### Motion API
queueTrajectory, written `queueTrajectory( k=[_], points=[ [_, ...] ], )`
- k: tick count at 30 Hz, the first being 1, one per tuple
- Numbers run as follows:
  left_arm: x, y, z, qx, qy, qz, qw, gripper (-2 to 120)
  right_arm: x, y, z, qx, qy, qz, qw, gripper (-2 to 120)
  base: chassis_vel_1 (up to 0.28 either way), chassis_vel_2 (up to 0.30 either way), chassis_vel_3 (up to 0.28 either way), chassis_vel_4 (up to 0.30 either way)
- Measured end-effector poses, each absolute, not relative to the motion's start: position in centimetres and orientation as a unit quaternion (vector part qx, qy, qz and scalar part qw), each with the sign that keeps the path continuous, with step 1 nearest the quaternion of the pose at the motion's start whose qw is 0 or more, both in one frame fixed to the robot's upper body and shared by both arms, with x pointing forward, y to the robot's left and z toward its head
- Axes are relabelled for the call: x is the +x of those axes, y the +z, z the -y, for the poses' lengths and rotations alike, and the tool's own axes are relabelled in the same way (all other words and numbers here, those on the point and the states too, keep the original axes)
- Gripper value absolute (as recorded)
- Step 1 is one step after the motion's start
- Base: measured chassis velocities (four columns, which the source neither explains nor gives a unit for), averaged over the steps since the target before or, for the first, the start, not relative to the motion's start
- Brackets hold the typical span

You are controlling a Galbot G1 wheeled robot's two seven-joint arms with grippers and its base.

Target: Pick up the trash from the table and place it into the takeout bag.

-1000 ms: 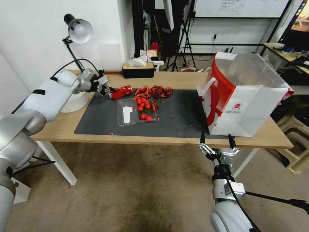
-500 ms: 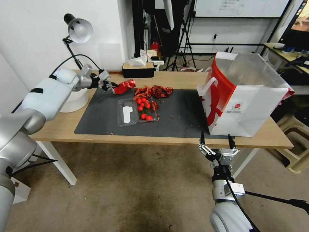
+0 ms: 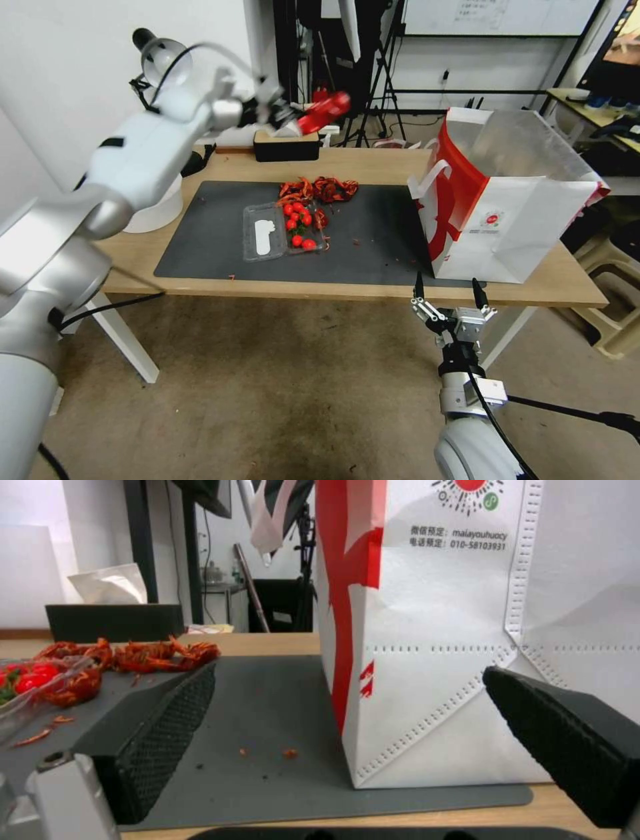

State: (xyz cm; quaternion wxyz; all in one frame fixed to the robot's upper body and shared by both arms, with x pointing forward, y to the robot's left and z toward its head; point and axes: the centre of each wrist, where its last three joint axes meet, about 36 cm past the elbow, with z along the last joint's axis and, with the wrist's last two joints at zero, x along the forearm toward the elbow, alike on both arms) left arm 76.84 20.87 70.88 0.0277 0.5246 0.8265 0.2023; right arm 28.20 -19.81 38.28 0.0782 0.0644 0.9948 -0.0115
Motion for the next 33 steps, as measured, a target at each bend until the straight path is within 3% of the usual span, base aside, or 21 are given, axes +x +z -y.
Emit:
queueTrajectory(
  k=[9, 21, 28, 33],
  points=[
    [72.9, 75.9, -7.8, 0.611, 0.198, -0.763, 0.075, 0, 28.2, 38.3, 19.8, 0.067, -0.01, -0.995, 0.078, 100, 0.0, 0.0, 0.0, 0.0],
    [70.1, 75.7, 4.7, 0.671, 0.201, -0.708, 0.086, 0, 28.0, 38.5, 20.1, 0.075, -0.01, -0.994, 0.081, 100, 0.0, 0.0, 0.0, 0.0],
    [71.2, 73.1, 5.2, 0.661, 0.228, -0.712, 0.069, 0, 28.1, 38.6, 20.1, 0.077, -0.008, -0.994, 0.083, 100, 0.0, 0.0, 0.0, 0.0],
    [71.8, 72.4, 4.6, 0.653, 0.236, -0.717, 0.065, 17, 28.1, 38.6, 20.1, 0.076, -0.008, -0.994, 0.084, 100, 0.0, 0.0, 0.0, 0.0]
  ],
)
